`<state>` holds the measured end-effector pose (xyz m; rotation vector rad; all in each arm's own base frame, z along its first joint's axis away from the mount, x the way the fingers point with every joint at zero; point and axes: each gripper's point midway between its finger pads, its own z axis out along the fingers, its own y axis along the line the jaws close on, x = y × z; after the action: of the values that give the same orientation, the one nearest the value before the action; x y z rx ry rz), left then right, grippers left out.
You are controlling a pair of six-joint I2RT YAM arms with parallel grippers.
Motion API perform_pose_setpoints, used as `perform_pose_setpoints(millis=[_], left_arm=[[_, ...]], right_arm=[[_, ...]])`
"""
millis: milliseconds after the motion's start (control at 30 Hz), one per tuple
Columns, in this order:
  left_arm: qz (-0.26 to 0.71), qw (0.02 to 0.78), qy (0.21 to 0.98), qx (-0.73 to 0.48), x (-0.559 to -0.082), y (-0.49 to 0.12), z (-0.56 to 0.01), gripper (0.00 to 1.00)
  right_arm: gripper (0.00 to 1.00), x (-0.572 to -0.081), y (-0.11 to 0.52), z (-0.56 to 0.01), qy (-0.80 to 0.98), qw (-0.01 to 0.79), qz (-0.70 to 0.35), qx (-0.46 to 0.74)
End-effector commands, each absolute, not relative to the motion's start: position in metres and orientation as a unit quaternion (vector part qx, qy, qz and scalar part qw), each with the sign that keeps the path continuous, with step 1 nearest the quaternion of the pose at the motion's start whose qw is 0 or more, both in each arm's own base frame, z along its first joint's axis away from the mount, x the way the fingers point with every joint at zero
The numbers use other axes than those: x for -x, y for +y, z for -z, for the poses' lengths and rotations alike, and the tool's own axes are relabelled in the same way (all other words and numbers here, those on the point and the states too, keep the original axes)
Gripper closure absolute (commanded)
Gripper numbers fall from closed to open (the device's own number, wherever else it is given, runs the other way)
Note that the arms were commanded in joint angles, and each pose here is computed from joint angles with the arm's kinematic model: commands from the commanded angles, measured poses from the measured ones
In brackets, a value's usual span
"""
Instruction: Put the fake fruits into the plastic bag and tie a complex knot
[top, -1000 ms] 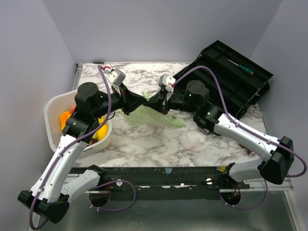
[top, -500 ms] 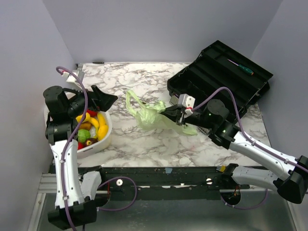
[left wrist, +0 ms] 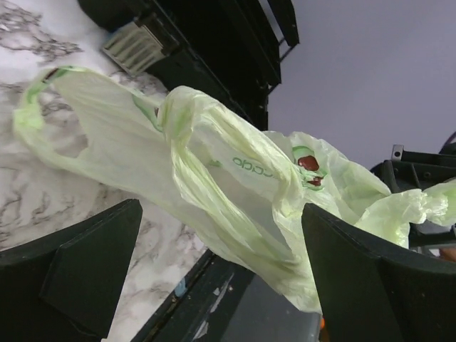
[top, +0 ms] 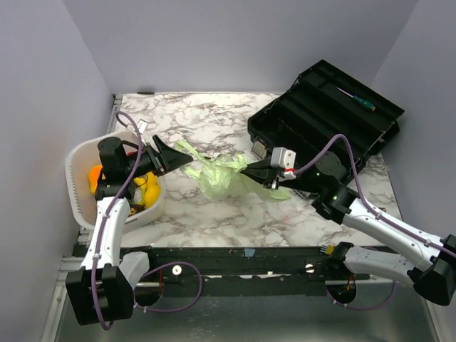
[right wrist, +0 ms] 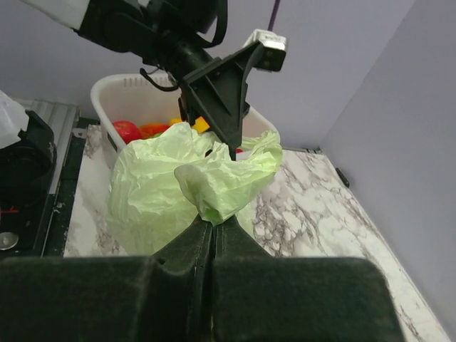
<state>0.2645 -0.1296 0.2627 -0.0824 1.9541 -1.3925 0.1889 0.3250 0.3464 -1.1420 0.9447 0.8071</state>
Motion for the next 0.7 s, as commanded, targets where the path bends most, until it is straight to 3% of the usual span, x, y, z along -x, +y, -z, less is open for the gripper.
perform_pose_setpoints(millis=[0,100,200,233,333,467,667], left_arm=[[0.608,0.328,0.722,0.029,-0.26,-0.149,-0.275,0.09],[0.645,0.314,0.696,0.032,-0.26,-0.149,-0.289,0.46],[0.652,0.337,0.679,0.018,-0.262,-0.139,-0.309,0.9],[0.645,0.351,0.679,0.02,-0.266,-0.131,-0.314,1.0],[0.588,0.396,0.702,0.071,-0.287,-0.085,-0.311,1.0],[0.444,0.471,0.753,0.118,-0.317,-0.016,-0.299,1.0],[0.362,0.499,0.769,0.172,-0.341,0.038,-0.299,1.0]], right_arm=[[0.99,-0.175,0.328,-0.375,0.378,0.673,-0.388,0.504],[0.99,-0.171,0.326,-0.383,0.382,0.665,-0.399,0.502],[0.99,-0.173,0.319,-0.384,0.402,0.668,-0.394,0.486],[0.99,-0.175,0.316,-0.386,0.411,0.673,-0.387,0.479],[0.99,-0.177,0.3,-0.39,0.435,0.678,-0.362,0.469],[0.99,-0.168,0.279,-0.39,0.46,0.674,-0.346,0.463],[0.99,-0.174,0.251,-0.377,0.499,0.684,-0.293,0.445]])
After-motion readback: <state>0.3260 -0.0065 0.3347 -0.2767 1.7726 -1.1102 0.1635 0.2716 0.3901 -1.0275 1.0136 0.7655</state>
